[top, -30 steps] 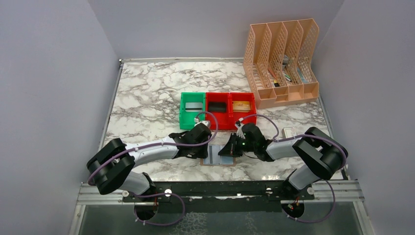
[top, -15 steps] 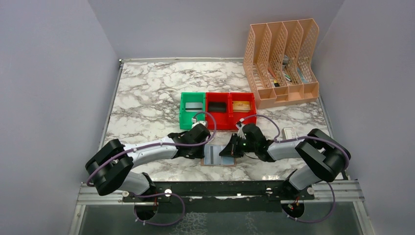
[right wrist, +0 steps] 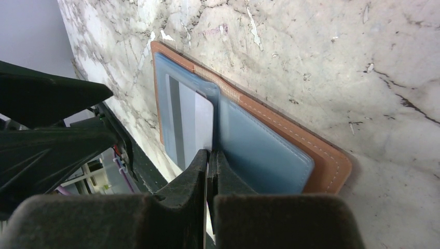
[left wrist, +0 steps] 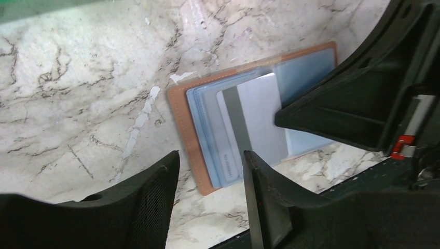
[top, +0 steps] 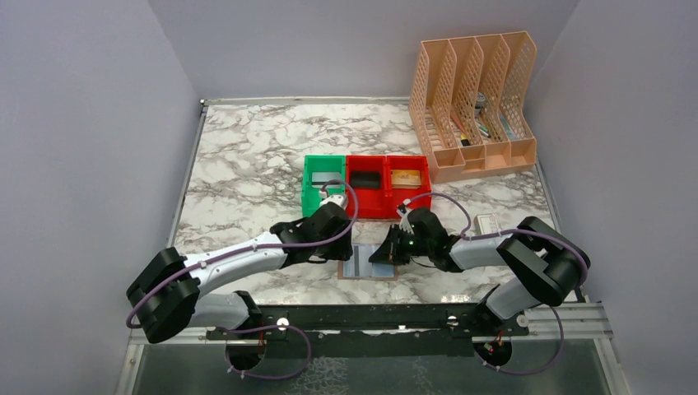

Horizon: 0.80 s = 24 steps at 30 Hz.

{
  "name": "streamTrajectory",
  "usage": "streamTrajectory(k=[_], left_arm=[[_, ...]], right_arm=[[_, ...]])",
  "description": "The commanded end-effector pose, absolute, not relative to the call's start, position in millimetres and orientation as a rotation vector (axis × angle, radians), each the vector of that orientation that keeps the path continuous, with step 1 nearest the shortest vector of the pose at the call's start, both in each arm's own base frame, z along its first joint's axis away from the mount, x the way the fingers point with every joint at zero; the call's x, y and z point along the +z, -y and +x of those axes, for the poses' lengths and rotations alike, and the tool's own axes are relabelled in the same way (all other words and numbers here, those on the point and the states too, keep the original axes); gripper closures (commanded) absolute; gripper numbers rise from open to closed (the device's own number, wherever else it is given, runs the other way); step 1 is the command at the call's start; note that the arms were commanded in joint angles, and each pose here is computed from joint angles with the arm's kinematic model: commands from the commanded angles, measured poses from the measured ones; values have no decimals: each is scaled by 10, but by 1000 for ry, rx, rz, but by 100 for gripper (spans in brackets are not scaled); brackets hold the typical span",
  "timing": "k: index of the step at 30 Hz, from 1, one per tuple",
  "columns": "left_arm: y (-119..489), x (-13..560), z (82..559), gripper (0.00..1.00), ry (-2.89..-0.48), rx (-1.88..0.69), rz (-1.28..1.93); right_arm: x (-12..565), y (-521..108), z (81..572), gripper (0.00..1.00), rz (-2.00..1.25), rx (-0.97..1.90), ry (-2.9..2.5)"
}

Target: Take the credit cards out of the card holder

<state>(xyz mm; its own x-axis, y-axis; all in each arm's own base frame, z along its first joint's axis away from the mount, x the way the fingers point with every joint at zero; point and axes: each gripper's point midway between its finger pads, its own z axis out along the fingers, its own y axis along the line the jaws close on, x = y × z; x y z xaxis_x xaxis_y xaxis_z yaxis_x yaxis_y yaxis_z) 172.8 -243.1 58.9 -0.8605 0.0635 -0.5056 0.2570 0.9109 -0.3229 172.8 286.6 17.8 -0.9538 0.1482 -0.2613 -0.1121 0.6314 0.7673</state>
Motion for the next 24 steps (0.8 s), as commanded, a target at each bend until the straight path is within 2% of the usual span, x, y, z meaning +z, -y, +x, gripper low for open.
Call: streamTrajectory(k=[1,11,17,24], left_arm=[[2588,872,1818,48,-2502,-606,249],[2866,860,1734,45,-2512,-779,306],[2886,645,1662,46,-2580,-762,348],[2667,328,1649,59,-2664,-575,344]], right_arm=[[24,-2741,1689,99,30,1128,-2610],[15,-2745,1689,99,37,1128,-2614],[7,-2740,1691,99,41,1122,-2618],[12,-2742,1698,99,42,1121,-2618]])
